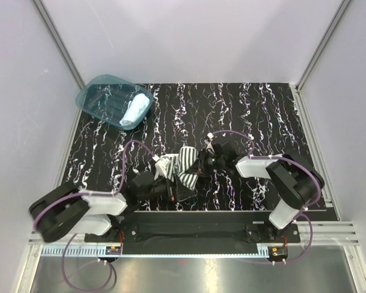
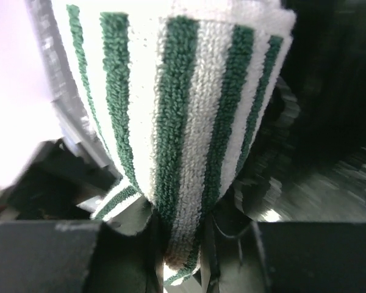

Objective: Roll the towels

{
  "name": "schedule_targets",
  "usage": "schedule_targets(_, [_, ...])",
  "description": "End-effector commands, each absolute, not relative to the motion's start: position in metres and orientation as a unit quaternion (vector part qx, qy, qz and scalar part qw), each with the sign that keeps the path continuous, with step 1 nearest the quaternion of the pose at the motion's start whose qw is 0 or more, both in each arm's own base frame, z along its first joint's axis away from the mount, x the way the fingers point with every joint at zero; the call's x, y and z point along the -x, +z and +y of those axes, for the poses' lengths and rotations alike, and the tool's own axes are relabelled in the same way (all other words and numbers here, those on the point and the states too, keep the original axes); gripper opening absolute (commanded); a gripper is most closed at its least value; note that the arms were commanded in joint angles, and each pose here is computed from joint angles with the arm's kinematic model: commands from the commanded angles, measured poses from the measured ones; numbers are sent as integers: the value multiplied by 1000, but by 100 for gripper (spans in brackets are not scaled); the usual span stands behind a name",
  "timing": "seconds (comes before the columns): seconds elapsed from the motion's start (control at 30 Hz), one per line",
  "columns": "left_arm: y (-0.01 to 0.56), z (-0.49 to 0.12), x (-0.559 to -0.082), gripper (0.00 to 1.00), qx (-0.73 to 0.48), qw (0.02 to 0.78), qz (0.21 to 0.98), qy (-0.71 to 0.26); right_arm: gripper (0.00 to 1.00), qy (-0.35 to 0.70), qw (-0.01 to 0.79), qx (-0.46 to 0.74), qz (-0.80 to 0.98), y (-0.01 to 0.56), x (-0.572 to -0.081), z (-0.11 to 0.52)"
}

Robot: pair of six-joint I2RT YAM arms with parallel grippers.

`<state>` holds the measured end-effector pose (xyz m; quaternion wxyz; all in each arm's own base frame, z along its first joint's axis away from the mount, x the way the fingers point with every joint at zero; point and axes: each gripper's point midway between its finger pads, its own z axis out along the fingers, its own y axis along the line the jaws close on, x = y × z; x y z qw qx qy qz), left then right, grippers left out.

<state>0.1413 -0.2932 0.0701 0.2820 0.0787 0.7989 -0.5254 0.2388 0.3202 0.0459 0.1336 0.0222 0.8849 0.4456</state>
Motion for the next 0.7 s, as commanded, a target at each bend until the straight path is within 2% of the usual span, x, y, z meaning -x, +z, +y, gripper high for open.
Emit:
schedule_targets(0.0, [58,-281,-145,99,-156,286,851,-412,15,346,154,-33,925,32,-245,277])
schedule_targets(0.17, [80,-270,-167,99,-178,325,864,-340,15,211,179,-63,959,34,-247,223])
schedule_targets(0.3, [86,-266,-175,99,-202,344,869,-292,16,134,166,-71,974,49,-238,195])
schedule_targets(0.43, [106,-272,-188,99,-216,396,859,-240,17,90,155,-68,981,54,-230,186])
schedule_targets(0.67, [144,-323,-176,99,-265,448,816,-251,20,44,117,-42,991,40,-219,194])
